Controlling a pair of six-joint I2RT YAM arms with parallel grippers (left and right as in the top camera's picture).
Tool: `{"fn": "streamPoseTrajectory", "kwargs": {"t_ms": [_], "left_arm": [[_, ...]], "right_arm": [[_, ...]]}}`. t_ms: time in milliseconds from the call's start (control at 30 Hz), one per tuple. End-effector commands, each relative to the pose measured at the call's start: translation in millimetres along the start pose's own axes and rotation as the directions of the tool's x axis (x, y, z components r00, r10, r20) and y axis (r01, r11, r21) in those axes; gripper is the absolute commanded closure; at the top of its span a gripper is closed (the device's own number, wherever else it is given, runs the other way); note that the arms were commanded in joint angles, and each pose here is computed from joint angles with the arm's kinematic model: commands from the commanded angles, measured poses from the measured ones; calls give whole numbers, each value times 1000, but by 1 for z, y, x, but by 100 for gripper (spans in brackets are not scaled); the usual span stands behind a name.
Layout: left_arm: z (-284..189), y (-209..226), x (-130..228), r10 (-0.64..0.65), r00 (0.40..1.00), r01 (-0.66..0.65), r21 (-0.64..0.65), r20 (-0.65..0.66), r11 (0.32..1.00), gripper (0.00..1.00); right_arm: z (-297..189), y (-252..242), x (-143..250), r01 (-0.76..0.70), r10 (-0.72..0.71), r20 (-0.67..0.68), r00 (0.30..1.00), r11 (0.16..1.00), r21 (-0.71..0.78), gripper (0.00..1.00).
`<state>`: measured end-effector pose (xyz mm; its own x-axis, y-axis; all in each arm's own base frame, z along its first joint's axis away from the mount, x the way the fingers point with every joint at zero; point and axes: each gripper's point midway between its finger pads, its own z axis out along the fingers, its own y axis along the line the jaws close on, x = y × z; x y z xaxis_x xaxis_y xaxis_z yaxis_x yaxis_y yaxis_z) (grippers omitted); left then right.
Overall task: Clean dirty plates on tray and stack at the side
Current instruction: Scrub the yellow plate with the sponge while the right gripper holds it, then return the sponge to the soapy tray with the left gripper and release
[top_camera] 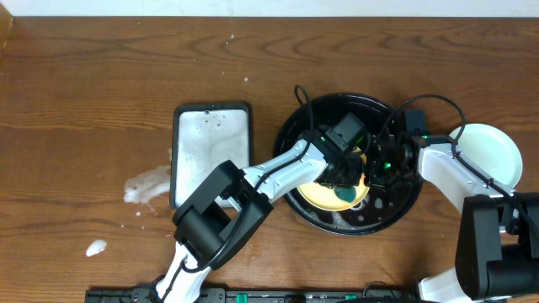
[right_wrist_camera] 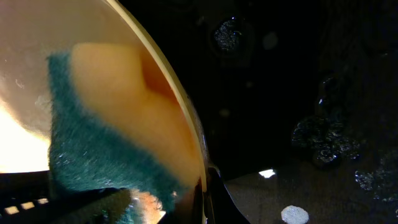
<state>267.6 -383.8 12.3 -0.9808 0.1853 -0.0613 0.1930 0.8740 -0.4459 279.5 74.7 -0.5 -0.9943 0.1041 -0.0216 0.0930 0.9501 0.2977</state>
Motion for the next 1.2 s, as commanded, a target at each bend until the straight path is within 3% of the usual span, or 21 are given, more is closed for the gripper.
{"fn": "streamPoseTrajectory", "kwargs": {"t_ms": [0,167,267,333,533,633,800,1000,1167], "left_arm": [[7,51,12,-69,997,64,-198,-20,978,92],[-27,128,-4,-19,992,89,-575,127,813,93],[-50,144,-17,47,982,93,-685,182,722,93],[-63,142,-27,87,976,85,-713,201,696,93],[-100,106,-54,121,955,100,-679,270,727,93],[-118,85,-57,111,951,97,-621,288,778,92],[-155,75,-49,113,943,103,-596,314,796,92],[-218,98,-29,54,945,164,-609,322,776,91],[-256,141,-23,-51,932,277,-614,358,739,74]], "right_arm": [[10,-33,11,-16,21,-37,999,989,149,99],[10,-33,11,-16,21,-37,999,989,149,99],[10,-33,11,-12,18,-39,999,989,149,99],[10,-34,12,0,6,-43,999,989,149,99],[10,-33,11,10,-3,-43,999,989,149,99],[7,-33,11,10,-5,-39,999,989,148,99],[-1,-30,11,13,-10,-22,1000,989,145,99],[-22,-22,1,27,-36,61,997,990,138,99],[-53,-20,-4,47,-79,153,985,978,202,99]]}}
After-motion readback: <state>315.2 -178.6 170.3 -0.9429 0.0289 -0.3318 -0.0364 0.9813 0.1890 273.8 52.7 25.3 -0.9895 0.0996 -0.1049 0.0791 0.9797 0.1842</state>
